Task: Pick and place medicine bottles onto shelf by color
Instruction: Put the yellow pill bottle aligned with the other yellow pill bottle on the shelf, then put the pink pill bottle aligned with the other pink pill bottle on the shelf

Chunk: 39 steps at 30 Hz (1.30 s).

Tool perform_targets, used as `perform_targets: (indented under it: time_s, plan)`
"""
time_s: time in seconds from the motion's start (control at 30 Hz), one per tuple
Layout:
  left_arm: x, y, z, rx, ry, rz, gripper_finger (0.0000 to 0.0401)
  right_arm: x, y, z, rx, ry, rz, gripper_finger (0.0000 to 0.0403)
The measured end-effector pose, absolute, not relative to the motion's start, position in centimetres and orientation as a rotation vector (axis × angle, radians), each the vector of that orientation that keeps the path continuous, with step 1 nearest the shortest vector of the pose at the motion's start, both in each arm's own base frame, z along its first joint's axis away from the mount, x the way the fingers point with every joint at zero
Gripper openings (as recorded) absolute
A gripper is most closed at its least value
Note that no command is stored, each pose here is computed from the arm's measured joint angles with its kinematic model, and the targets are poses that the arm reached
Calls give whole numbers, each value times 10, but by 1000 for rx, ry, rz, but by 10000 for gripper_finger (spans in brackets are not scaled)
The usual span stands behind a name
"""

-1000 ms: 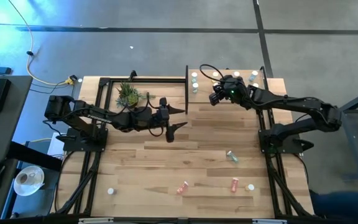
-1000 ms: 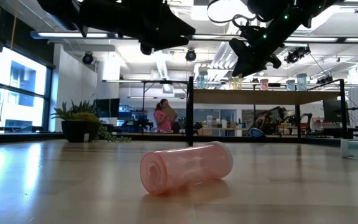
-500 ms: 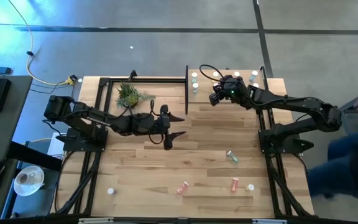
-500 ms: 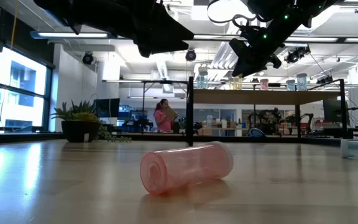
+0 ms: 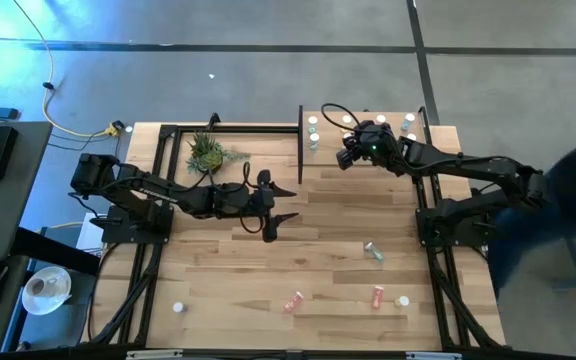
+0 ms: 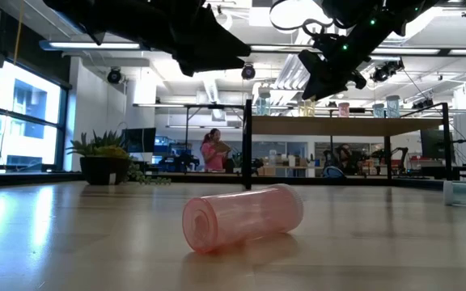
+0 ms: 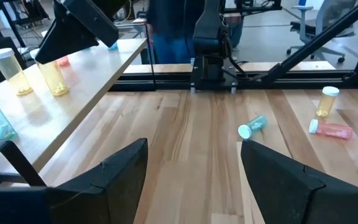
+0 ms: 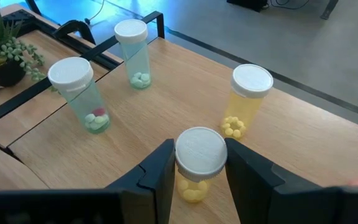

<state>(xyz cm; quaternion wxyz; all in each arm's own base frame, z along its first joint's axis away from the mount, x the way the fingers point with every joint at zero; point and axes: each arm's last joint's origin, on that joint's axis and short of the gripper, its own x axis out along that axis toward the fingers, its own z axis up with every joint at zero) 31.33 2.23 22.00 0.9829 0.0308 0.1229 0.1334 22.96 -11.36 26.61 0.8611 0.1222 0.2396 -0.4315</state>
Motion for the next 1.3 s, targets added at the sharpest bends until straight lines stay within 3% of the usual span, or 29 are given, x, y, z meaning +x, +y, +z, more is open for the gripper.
perform_targets:
  time_s: [0.53,0.9,1.3]
  plan:
    - [313,22,220,94,252,265,248,230,-113,266,260,504,-893,121]
    - [313,22,220,102,252,263,248,230,-113,263,264,522,-882,179]
    - [310,19,217,-18,310,269,248,221,-109,283,208,430,-865,181]
